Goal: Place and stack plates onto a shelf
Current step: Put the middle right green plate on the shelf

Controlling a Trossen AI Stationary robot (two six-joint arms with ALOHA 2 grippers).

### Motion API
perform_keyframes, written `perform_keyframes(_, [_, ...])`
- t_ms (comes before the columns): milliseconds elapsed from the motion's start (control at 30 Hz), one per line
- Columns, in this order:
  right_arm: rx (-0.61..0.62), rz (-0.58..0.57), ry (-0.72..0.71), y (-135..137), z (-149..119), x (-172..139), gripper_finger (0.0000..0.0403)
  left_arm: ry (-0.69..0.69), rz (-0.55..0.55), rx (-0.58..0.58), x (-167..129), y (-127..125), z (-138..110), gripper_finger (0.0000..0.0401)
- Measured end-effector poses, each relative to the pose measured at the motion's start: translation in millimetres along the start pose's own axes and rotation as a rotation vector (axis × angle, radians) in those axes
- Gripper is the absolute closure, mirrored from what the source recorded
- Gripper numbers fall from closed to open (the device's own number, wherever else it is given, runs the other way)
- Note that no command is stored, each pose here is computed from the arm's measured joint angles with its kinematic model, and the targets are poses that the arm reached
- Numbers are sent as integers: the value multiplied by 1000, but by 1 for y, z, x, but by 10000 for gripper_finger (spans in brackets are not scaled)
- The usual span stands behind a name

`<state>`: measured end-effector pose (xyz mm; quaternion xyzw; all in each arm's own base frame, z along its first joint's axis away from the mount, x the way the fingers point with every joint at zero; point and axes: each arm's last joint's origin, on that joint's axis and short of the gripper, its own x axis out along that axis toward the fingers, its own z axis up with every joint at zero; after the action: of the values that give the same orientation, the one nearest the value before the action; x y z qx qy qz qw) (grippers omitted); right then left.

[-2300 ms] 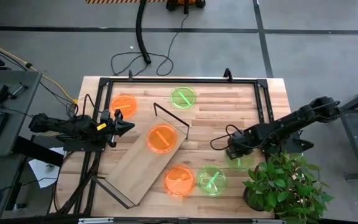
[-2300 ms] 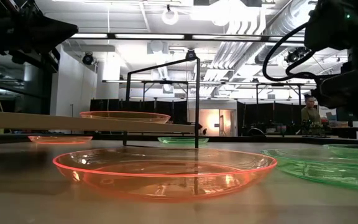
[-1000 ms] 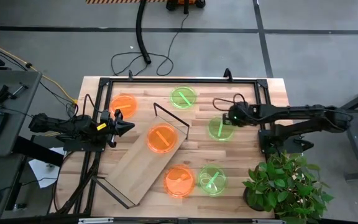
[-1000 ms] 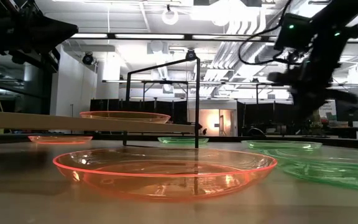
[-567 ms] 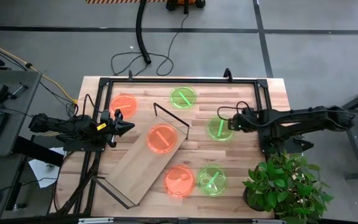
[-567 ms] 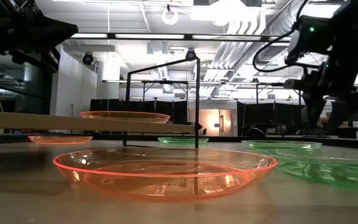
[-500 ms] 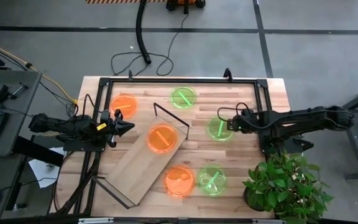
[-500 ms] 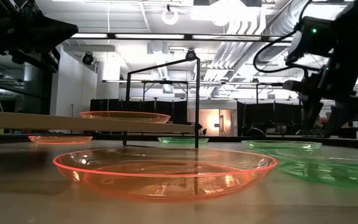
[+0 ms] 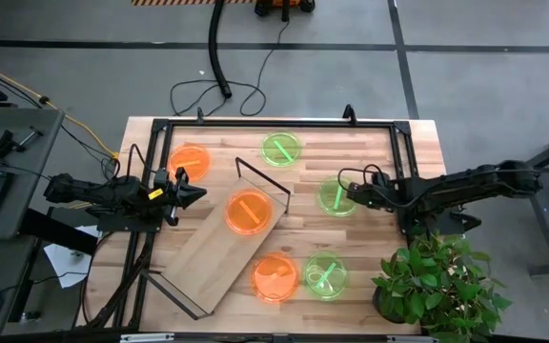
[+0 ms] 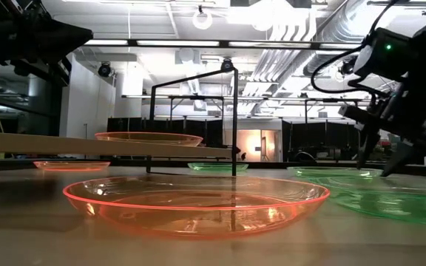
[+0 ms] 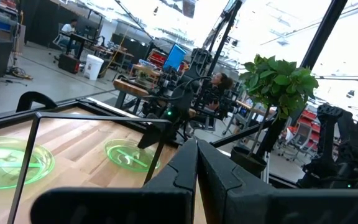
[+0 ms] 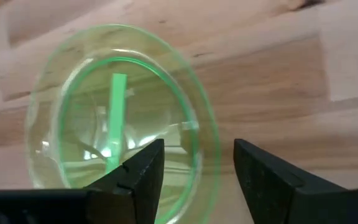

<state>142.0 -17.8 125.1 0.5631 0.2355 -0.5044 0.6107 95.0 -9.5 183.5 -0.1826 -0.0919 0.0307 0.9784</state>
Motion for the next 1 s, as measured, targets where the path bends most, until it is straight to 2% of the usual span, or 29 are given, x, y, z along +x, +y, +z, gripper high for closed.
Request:
perform_keyframes(233, [42,19,-7,2,0,0,218,0,0,0,0,0,0,398])
perform_keyframes(333, [42,8,-15,1,0,1,230,0,0,0,0,0,0,398])
perform_keyframes(467, [67,-34,-23,0,-2,7,278,0,0,0,0,0,0,398])
perform_keyframes(633, [71,-54,-31,1,-3,12,373,0,0,0,0,0,0,398])
perform_keyframes(700, [79,-38,-23,1,-3,11,394,0,0,0,0,0,0,398])
perform_keyframes(800, [96,-3,-2,2,-2,7,392,0,0,0,0,0,0,398])
perform_keyframes(1000, [66,144,18,8,4,-11,402,0,0,0,0,0,0,398])
